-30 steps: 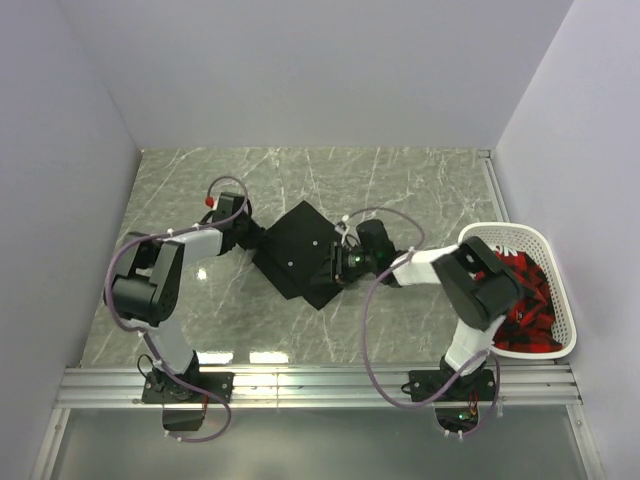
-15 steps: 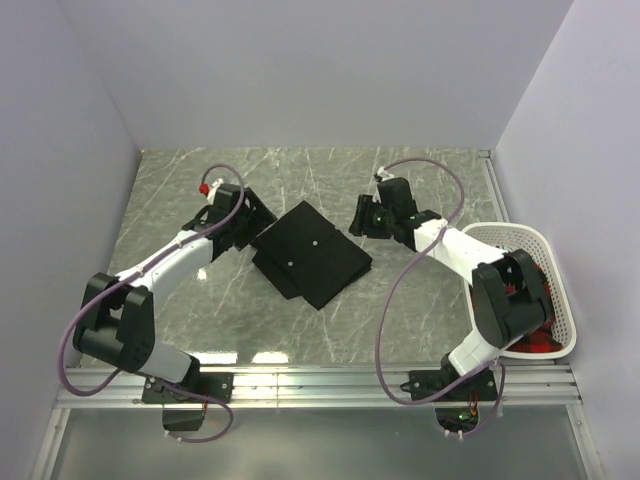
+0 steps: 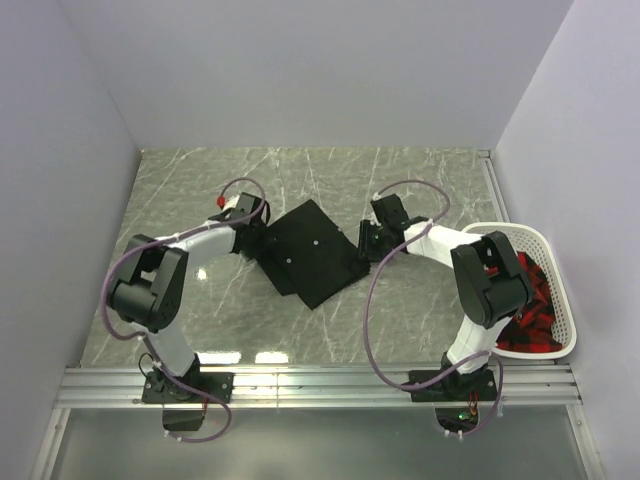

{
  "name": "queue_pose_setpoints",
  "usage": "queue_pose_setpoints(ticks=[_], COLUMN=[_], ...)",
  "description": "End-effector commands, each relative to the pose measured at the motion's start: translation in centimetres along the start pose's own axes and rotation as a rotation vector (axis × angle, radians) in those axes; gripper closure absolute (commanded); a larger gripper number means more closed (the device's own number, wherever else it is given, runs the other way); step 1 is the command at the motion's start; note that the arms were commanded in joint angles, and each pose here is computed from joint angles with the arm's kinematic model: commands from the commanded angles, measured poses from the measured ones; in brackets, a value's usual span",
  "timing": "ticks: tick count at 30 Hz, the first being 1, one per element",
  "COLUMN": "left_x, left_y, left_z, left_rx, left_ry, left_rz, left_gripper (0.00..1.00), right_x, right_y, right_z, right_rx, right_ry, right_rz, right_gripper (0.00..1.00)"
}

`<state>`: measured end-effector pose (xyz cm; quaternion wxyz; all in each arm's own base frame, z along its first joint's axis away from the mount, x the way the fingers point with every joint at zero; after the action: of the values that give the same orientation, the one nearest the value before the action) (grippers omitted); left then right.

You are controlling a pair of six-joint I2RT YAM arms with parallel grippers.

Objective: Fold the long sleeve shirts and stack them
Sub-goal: Fold the shirt

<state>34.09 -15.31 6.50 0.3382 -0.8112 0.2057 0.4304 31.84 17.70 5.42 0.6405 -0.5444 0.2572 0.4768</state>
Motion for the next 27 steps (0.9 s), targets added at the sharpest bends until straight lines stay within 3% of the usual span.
queue_pose_setpoints(ticks=[1, 8, 12, 16, 20, 22, 27], left_x=[1.4, 4.8, 5.0, 1.6, -2.4, -4.8, -7.0], left_y=[-1.6, -4.8, -6.9, -9.1, -9.9, -10.3, -7.3], left_z=[-1.5, -5.5, -8.7, -11.2, -10.3, -9.0, -2.9], left_rx=[0.076, 0.298, 0.402, 0.413, 0.312, 0.201, 0.033], left_ry=[-0.015, 0.017, 0.087, 0.172, 0.167, 0.141, 0.020], left_rz=[-0.063, -0.139, -0.200, -0.282, -0.333, -0.366, -0.288], left_gripper=[0.49, 0.45, 0.33, 0.19, 0.07, 0.03, 0.01], right_x=[-0.5, -1.5, -2.7, -4.2, -5.2, -5.7, -5.8], right_y=[2.5, 8.3, 8.5, 6.3, 3.7, 2.3, -2.4], right_z=[2.9, 13.5, 19.4, 18.9, 16.3, 14.7, 9.3], right_rx=[-0.025, -0.143, -0.305, -0.341, -0.342, -0.342, -0.286], right_ry=[-0.127, -0.430, -0.522, -0.464, -0.390, -0.341, -0.233], right_rz=[0.065, 0.203, 0.174, 0.091, 0.002, -0.039, -0.119], right_gripper=[0.57, 0.62, 0.61, 0.59, 0.54, 0.50, 0.44])
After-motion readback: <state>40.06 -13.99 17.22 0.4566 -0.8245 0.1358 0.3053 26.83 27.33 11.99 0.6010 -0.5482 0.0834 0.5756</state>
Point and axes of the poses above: each gripper's point midway between its finger pads, its own x axis out along the fingers, its own z axis along the line the jaws close on, y = z × x, the point moved 4 cm from there along -x, back along the fingers, and after that the axes turned 8 degrees about -x, right-handed, at the moved point
